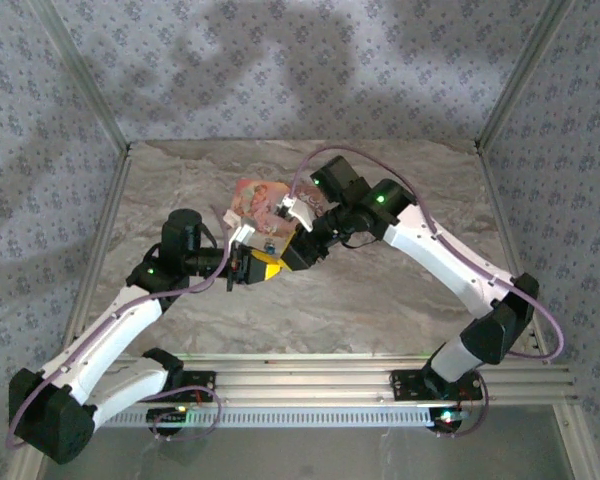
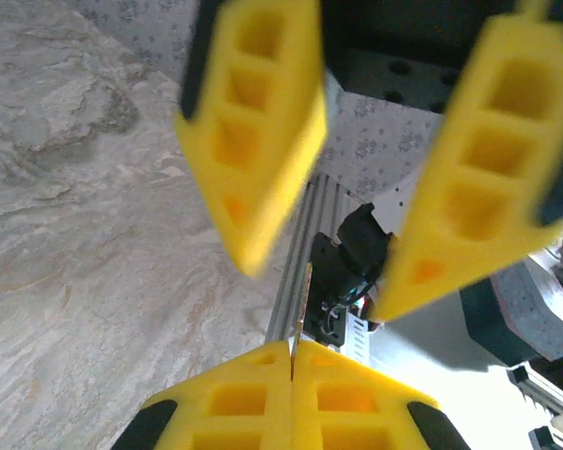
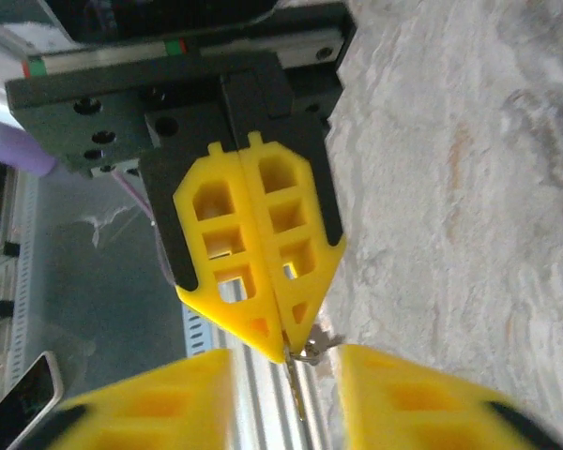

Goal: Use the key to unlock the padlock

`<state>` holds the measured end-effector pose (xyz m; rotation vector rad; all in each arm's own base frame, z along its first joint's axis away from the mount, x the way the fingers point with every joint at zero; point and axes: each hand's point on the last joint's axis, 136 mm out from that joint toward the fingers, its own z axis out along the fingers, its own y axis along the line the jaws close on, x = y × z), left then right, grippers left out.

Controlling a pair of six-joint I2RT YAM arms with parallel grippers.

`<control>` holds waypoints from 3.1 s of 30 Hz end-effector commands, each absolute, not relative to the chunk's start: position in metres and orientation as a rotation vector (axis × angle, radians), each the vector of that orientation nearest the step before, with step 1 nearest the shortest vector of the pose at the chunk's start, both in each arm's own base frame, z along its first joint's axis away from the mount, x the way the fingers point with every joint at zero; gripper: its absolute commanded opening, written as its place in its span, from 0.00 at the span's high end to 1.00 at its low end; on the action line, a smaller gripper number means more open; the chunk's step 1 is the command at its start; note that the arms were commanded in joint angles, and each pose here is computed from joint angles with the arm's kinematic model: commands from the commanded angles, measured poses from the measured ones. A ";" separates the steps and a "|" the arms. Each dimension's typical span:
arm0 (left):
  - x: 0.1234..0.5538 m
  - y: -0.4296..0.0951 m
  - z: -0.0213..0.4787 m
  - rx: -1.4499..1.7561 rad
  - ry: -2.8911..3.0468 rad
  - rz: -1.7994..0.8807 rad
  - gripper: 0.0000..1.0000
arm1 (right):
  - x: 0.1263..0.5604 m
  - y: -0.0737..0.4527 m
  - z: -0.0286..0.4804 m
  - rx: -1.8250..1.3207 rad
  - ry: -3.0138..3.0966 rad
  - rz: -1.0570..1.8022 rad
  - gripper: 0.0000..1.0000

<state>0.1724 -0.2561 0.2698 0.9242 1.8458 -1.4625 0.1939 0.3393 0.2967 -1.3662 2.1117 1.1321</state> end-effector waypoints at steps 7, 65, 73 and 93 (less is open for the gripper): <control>0.187 -0.254 0.280 0.792 1.839 -1.439 1.00 | 0.255 0.290 0.375 -0.732 1.857 1.223 0.42; 0.389 -0.166 0.112 0.166 2.338 -0.836 1.00 | 0.316 0.292 0.106 -0.047 2.609 0.506 0.49; 0.374 -0.166 0.129 0.094 2.291 -0.884 1.00 | 0.298 0.274 0.113 0.011 2.505 0.218 0.46; 0.334 -0.169 0.147 0.104 2.277 -0.844 1.00 | 0.322 0.325 0.079 0.028 2.499 0.155 0.44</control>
